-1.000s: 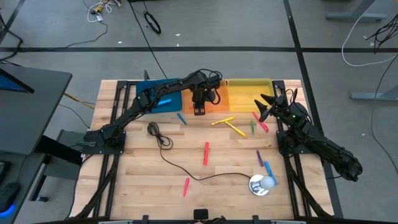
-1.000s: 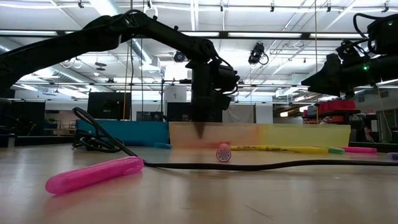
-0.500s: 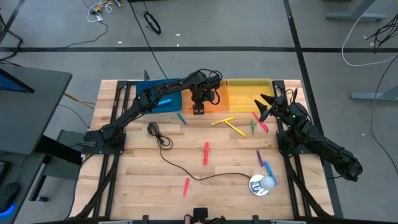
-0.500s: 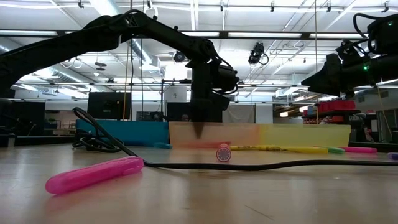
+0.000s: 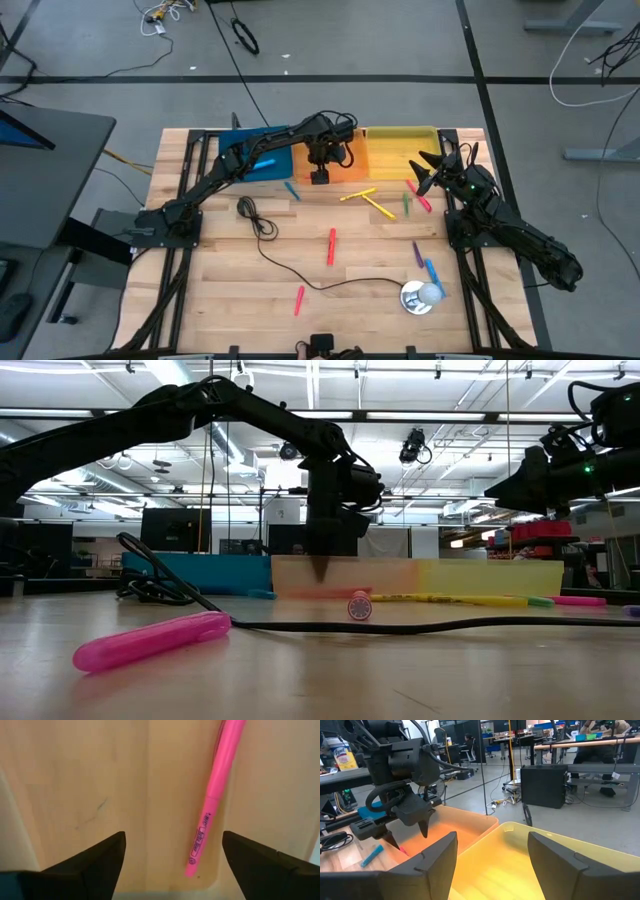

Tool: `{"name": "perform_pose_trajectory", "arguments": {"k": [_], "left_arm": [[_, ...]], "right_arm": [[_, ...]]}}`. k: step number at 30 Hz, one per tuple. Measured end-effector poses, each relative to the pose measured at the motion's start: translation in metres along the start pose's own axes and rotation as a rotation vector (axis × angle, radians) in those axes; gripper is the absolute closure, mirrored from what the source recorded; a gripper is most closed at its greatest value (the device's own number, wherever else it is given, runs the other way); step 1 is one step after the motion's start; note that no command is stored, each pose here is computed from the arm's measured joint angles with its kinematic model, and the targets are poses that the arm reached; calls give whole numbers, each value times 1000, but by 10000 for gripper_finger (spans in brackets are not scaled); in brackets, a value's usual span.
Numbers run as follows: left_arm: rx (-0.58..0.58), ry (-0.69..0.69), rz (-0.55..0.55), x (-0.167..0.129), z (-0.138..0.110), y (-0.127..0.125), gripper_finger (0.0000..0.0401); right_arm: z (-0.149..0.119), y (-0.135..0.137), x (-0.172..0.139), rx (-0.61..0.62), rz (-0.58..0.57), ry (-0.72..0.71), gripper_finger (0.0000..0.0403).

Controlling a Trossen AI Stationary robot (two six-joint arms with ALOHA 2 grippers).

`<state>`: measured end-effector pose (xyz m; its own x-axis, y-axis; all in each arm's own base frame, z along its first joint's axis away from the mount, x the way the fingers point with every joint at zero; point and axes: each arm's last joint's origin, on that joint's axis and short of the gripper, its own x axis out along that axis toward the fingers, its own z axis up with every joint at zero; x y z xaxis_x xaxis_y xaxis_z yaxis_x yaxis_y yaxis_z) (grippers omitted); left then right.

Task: Pick & Place Markers
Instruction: Put the pink highlighter pen into the blue bin

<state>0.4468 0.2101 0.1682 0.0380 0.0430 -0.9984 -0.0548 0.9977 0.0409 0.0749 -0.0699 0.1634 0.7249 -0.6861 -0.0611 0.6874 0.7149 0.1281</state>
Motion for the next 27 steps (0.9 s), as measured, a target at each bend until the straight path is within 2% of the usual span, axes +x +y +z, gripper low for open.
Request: {"name": "perform_pose_trajectory", "arguments": {"k": [6, 16, 21, 27], "left_arm": [[-8, 1, 4, -4, -2, 2, 62], [-54, -88, 66, -47, -6, 5, 62], [-146, -111, 67, -66, -13, 6, 62], [-341, -99, 29, -84, -28, 14, 62]], "right_arm": [[0, 0, 0, 0, 0, 0, 158], [0, 0, 0, 0, 0, 0, 158], [0, 0, 0, 0, 0, 0, 158], [0, 0, 0, 0, 0, 0, 158]]}}
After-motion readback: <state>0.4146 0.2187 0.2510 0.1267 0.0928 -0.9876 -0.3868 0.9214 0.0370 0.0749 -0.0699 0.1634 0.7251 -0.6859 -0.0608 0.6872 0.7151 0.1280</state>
